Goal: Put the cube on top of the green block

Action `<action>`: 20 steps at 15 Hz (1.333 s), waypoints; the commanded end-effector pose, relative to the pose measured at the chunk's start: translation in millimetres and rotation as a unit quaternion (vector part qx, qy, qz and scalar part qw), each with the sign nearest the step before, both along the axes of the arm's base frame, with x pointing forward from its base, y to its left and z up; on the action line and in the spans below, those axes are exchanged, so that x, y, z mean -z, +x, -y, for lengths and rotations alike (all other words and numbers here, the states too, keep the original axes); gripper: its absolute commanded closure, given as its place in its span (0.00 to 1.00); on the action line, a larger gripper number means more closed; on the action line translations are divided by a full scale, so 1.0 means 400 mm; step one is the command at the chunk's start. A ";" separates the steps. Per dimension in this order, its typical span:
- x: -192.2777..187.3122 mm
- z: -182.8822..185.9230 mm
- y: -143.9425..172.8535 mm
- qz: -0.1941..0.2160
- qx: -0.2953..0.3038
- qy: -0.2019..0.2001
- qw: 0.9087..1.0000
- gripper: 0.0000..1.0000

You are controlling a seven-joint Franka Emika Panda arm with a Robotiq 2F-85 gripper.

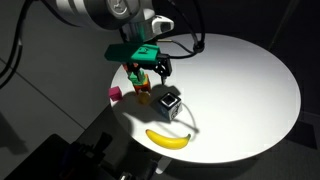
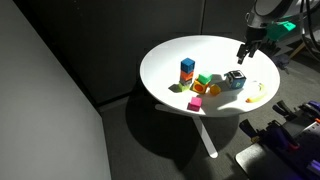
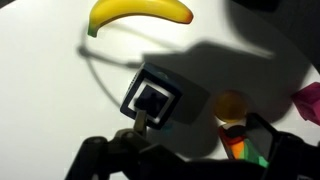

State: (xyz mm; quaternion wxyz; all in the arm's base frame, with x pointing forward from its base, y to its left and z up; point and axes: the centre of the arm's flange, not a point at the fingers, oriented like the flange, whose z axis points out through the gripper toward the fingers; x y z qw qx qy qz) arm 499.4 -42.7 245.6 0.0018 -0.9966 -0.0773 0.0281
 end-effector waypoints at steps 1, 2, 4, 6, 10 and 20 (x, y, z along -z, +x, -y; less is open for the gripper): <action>0.032 0.017 0.044 0.002 0.037 -0.019 0.999 0.00; 0.042 0.020 0.055 0.001 0.049 -0.020 0.999 0.00; 0.060 0.028 0.076 -0.001 0.070 -0.024 0.997 0.00; 0.077 0.035 0.097 -0.005 0.085 -0.026 0.996 0.00; 0.120 0.043 0.138 -0.014 0.101 -0.033 0.994 0.00; 0.250 0.055 0.174 -0.045 0.112 -0.044 0.992 0.00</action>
